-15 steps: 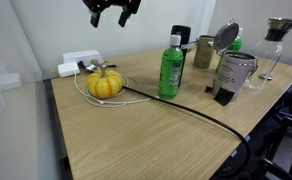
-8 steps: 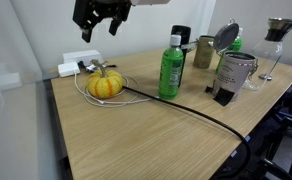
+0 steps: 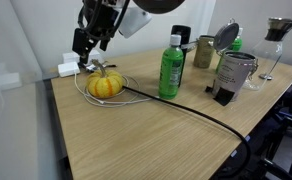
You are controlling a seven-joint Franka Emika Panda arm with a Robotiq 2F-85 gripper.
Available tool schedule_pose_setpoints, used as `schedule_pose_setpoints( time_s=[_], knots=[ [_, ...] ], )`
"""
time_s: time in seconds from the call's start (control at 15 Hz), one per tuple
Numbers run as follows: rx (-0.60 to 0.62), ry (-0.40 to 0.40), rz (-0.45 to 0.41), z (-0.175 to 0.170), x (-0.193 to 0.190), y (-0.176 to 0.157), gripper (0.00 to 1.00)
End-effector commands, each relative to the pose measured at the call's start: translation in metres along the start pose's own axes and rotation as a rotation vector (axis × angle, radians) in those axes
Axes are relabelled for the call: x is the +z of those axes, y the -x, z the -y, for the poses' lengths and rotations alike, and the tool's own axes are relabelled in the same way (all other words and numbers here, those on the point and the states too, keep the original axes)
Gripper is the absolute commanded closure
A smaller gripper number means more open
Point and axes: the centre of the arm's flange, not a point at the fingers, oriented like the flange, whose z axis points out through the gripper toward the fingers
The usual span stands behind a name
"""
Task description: Move the pumpkin to the right
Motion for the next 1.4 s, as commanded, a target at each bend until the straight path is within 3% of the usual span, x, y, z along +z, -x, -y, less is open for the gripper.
schedule_pose_setpoints(
  time_s=[0.0, 0.53, 0.67, 0.73, 1.33],
  knots=[
    [-0.040, 0.031, 0.017, -0.007, 0.018, -0.011, 0.00],
    [-0.009, 0.040, 0.106, -0.002, 0.027, 0.015, 0.03],
    [-0.002, 0.041, 0.110, -0.001, 0.034, 0.020, 0.28],
    [0.005, 0.040, 0.109, -0.001, 0.036, 0.020, 0.29],
    [0.062, 0.029, 0.110, -0.008, 0.051, 0.015, 0.93]
  ],
)
